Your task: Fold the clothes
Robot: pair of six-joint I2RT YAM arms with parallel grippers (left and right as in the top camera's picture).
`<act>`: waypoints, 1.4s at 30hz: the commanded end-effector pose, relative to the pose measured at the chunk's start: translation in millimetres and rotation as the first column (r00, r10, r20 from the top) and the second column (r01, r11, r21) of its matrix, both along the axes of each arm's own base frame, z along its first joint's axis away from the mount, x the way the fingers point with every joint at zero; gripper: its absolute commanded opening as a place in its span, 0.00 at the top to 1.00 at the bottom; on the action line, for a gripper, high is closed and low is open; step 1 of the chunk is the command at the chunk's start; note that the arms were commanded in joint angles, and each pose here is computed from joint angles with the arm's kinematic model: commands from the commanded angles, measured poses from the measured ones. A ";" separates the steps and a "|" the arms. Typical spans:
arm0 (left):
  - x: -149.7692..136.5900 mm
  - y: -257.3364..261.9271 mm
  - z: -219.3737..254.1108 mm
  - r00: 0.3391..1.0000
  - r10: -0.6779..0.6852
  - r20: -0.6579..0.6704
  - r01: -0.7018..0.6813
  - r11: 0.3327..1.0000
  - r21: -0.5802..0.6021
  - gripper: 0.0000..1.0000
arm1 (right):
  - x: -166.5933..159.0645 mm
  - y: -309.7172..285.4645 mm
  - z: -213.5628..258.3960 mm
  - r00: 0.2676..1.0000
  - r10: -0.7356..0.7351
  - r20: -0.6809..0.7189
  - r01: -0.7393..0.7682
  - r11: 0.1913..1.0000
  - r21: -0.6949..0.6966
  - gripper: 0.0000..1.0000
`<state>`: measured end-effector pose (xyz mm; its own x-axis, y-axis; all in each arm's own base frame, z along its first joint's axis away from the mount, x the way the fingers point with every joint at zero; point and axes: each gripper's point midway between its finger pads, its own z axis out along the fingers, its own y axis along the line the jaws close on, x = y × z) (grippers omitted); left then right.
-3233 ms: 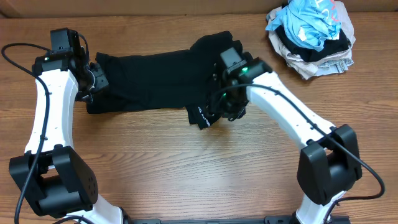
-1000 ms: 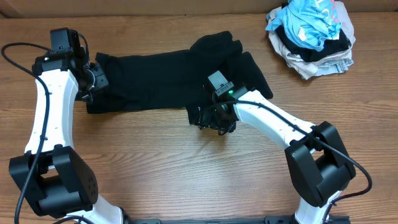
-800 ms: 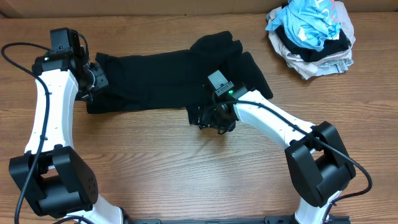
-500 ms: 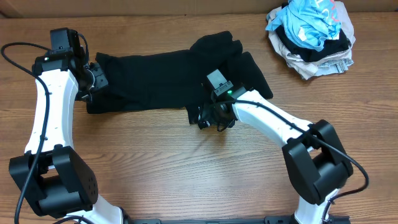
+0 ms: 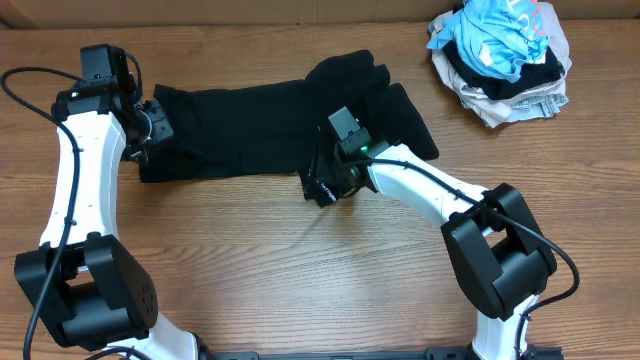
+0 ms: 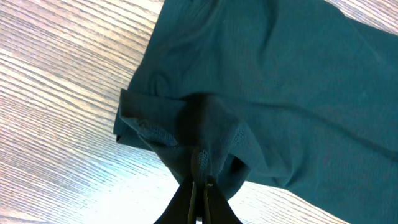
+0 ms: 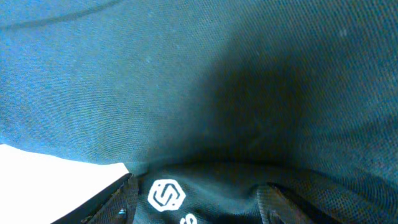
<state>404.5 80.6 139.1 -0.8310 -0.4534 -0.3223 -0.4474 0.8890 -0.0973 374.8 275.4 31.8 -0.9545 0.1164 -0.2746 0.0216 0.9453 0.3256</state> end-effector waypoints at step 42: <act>9.5 3.5 0.5 0.999 -0.016 0.032 0.015 1.000 0.027 0.96 | -20.5 -4.1 27.6 0.999 0.015 0.039 -0.010 0.991 -0.137 0.96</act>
<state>414.2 82.5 142.9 -0.8167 -0.4502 -0.3610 -0.4427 0.8901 -0.1084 340.7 269.2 23.2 -0.9672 0.0331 -0.2520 -0.0054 0.9886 0.1506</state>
